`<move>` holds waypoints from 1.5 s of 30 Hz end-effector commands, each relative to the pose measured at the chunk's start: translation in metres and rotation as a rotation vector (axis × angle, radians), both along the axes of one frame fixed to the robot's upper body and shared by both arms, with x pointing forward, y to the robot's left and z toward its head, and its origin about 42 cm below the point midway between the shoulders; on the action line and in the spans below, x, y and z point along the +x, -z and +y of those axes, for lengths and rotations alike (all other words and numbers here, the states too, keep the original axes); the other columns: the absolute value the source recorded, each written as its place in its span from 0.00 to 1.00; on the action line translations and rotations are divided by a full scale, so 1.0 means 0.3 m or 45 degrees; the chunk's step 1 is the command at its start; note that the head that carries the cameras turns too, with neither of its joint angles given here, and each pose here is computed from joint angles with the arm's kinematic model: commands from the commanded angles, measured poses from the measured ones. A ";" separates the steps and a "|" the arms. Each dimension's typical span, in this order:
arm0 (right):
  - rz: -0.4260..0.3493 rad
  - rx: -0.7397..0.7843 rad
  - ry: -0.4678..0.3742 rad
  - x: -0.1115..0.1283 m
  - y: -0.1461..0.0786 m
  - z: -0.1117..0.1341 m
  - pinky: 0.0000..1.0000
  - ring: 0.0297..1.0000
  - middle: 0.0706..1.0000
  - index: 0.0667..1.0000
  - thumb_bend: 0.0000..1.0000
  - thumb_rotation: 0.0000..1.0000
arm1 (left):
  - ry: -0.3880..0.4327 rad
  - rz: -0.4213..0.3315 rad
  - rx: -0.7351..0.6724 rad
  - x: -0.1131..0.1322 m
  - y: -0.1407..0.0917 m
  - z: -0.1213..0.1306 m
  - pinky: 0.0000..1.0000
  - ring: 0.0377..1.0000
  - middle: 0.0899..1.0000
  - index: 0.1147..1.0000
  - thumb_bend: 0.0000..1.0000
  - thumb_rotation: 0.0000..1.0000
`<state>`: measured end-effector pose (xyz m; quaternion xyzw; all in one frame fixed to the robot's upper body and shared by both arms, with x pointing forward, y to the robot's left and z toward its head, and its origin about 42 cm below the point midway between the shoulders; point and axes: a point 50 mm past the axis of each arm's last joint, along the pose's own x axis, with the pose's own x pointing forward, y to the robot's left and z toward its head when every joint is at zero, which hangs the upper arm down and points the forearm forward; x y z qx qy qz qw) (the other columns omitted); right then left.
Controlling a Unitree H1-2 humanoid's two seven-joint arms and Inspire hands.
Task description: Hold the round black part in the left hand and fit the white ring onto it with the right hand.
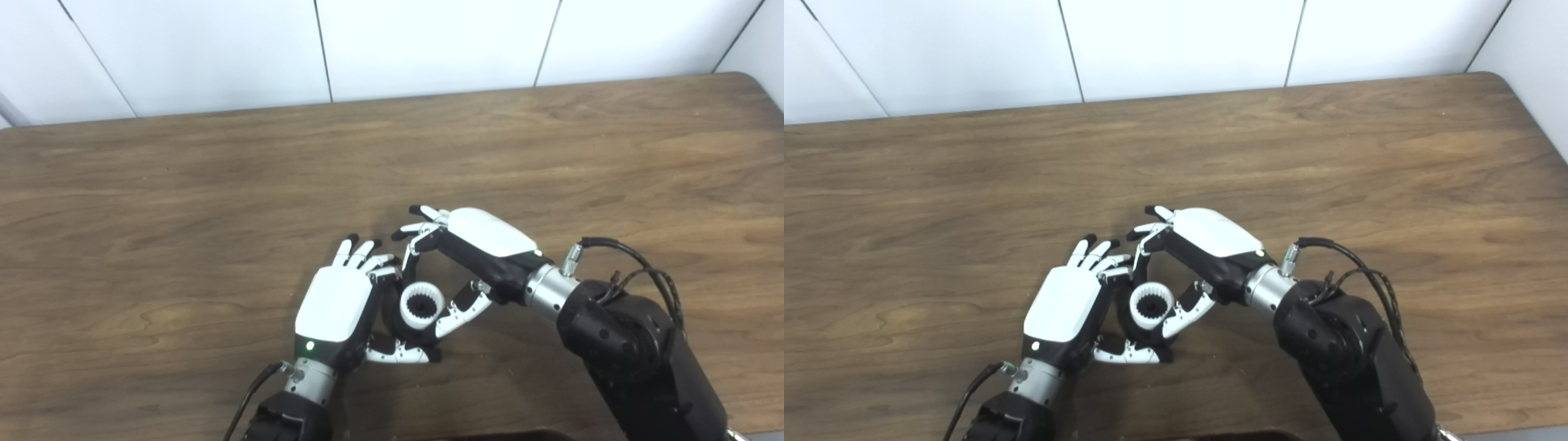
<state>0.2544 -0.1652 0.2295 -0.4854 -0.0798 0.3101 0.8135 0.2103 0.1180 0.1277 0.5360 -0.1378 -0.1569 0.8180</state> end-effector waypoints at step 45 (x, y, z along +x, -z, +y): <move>-0.090 -0.013 0.024 0.018 0.015 -0.035 1.00 0.99 0.85 0.51 0.74 0.16 | 0.017 -0.024 -0.015 -0.006 -0.041 -0.038 1.00 0.92 0.78 0.42 0.52 0.06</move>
